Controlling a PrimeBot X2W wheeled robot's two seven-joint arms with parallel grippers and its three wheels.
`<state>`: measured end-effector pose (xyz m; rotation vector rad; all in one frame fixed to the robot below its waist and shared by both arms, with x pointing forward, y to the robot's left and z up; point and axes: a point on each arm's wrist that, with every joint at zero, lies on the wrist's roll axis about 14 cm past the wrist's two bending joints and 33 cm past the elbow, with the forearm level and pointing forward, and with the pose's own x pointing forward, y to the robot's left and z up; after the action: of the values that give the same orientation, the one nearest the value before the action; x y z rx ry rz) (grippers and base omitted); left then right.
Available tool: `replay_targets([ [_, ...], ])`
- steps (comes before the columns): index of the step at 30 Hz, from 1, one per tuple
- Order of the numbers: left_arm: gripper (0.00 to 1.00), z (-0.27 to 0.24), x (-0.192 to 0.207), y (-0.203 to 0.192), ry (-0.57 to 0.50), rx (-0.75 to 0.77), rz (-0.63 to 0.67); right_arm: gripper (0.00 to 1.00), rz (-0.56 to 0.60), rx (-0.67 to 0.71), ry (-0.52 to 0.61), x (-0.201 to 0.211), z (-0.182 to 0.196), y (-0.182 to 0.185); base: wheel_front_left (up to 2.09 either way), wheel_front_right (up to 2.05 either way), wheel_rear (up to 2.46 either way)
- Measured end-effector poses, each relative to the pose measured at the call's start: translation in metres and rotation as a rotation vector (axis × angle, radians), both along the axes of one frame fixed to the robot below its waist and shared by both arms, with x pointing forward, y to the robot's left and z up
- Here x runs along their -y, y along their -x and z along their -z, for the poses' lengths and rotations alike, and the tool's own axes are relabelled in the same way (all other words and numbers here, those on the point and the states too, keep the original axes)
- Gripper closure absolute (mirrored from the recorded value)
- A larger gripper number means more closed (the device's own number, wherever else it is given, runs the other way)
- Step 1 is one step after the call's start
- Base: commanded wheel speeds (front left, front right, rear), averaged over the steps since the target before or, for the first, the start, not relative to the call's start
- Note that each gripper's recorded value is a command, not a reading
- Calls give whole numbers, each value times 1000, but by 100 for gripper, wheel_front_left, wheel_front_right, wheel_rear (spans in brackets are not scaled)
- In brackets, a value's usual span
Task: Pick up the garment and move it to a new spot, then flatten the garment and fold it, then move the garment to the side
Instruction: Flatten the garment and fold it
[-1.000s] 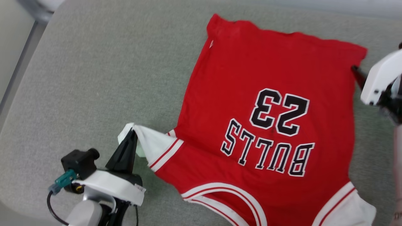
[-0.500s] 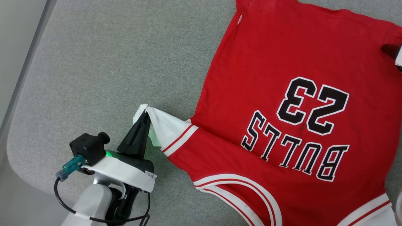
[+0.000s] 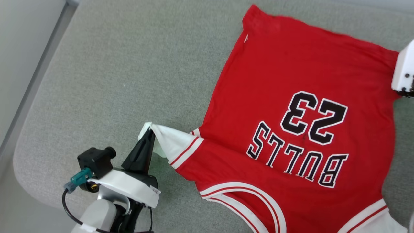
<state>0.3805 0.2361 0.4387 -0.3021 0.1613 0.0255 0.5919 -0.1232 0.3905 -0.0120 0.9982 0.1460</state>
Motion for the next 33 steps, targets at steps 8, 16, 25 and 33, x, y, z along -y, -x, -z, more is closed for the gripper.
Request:
replay_targets([
  [8,100,-12,2,23,13,23,-18,100,42,101,-3,40,-38,34,0,0,0],
  [16,100,-17,5,39,11,15,-24,100,156,119,-92,77,-26,132,0,0,0],
  [25,100,-13,11,43,-5,-36,0,100,304,47,-106,112,4,255,0,0,0],
  [33,100,-4,18,50,-2,-85,21,100,424,-39,-194,122,33,330,0,0,0],
])
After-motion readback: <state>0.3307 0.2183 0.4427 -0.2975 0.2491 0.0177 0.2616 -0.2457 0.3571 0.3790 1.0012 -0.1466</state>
